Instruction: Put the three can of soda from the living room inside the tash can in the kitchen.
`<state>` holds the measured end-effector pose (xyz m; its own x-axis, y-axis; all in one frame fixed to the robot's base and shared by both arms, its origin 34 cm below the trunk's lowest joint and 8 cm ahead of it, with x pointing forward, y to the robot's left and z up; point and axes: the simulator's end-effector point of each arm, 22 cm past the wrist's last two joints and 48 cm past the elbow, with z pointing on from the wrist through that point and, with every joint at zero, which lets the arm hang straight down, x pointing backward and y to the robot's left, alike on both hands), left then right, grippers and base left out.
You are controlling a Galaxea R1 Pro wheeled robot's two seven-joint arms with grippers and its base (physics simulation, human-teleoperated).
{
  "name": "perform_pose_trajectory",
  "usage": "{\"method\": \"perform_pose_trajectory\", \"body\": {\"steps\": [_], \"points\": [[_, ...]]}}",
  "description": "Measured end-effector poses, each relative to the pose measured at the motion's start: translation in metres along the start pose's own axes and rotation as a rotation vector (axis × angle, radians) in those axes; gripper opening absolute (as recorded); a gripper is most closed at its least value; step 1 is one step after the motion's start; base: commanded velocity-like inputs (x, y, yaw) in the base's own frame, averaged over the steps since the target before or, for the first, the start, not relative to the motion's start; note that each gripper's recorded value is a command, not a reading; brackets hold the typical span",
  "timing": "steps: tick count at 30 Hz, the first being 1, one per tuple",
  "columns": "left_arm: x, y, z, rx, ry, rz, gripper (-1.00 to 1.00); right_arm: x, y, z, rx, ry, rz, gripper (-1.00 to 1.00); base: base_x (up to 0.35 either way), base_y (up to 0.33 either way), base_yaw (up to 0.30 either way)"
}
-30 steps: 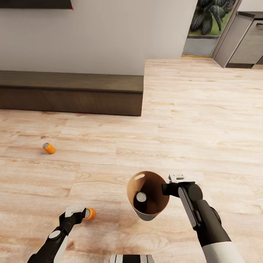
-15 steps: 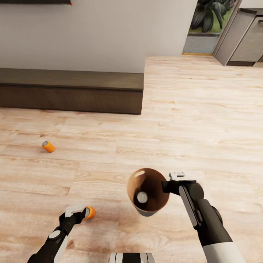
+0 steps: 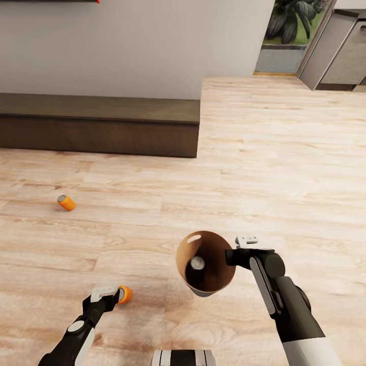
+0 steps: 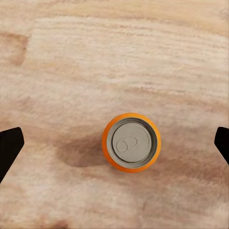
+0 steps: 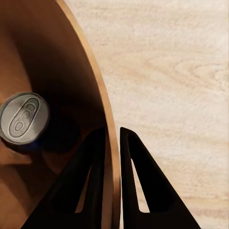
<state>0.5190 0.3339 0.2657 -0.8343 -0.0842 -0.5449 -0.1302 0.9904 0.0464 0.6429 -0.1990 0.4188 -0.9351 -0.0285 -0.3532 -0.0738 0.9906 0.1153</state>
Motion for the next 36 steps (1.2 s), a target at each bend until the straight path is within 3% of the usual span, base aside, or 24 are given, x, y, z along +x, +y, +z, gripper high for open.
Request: {"method": "perform_pose_trajectory", "body": {"steps": [36], "points": [[0.054, -0.002, 0.053, 0.002, -0.001, -0.001, 1.0, 0.041, -0.007, 0.062, -0.001, -0.003, 0.0, -1.0, 0.0, 0.0, 0.0]]}}
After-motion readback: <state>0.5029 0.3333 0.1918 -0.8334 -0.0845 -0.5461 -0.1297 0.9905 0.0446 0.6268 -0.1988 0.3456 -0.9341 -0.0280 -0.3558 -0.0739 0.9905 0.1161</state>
